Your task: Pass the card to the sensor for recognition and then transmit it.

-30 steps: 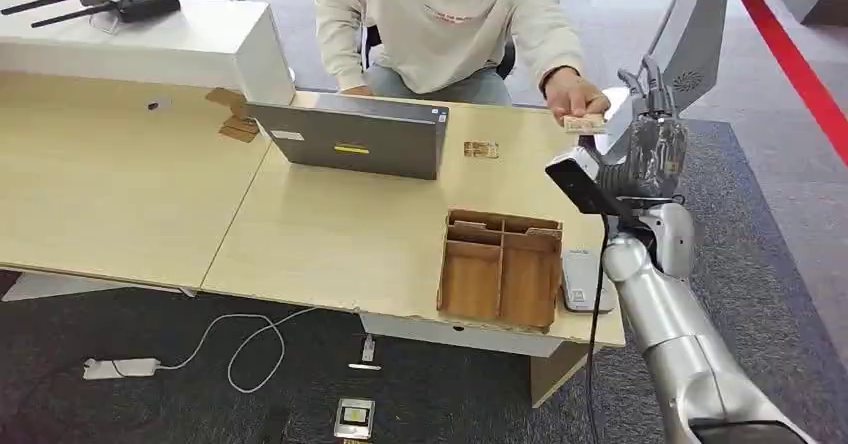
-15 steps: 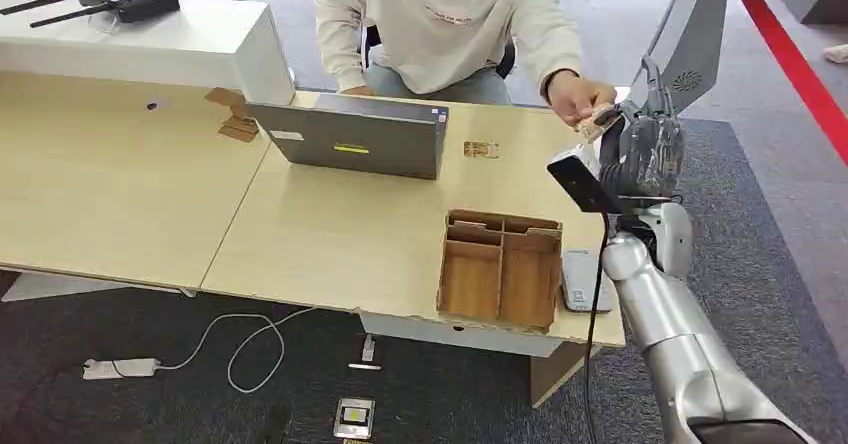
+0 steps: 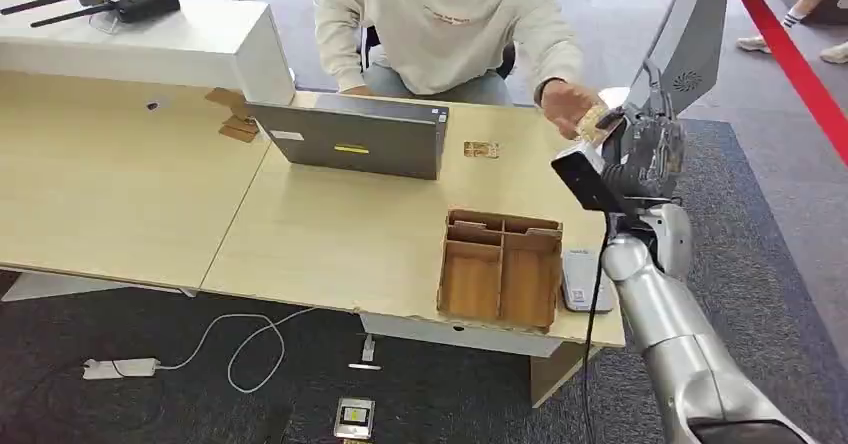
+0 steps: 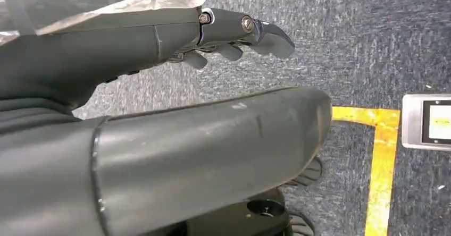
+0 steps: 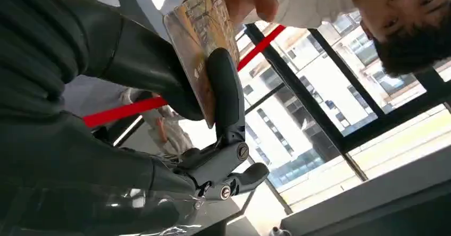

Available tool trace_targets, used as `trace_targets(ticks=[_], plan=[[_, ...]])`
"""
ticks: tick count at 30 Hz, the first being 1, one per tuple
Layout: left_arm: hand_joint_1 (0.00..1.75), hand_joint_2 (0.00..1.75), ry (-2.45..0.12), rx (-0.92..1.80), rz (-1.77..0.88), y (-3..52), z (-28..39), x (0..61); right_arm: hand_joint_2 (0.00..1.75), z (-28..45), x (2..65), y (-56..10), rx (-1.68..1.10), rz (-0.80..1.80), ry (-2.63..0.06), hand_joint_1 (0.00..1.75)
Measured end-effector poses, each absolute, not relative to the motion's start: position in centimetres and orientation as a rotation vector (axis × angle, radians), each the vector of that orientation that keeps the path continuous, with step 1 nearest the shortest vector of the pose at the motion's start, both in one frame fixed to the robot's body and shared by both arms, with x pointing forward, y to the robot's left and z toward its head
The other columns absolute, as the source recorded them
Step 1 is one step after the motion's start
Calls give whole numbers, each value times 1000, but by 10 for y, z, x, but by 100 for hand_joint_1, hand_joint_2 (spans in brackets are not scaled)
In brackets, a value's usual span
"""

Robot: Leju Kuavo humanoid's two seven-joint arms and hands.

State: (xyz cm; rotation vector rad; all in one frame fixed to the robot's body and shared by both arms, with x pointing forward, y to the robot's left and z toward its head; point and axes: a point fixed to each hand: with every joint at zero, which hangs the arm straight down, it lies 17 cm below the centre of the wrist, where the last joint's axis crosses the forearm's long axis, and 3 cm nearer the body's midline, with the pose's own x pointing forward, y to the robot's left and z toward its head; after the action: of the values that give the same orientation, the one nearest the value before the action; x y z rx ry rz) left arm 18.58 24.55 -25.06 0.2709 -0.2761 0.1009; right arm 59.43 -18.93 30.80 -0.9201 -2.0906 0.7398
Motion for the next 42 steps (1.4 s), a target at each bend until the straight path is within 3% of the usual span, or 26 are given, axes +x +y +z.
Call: trace_targets(ticks=[20,42], plan=[[0,0,-201,262,163,241,-254,169,175,289,608,-280,-884,672,-1960,175],[0,0,-156,286,219,208,-246,167,175,215,602,-295,-788,900,-1741,175]])
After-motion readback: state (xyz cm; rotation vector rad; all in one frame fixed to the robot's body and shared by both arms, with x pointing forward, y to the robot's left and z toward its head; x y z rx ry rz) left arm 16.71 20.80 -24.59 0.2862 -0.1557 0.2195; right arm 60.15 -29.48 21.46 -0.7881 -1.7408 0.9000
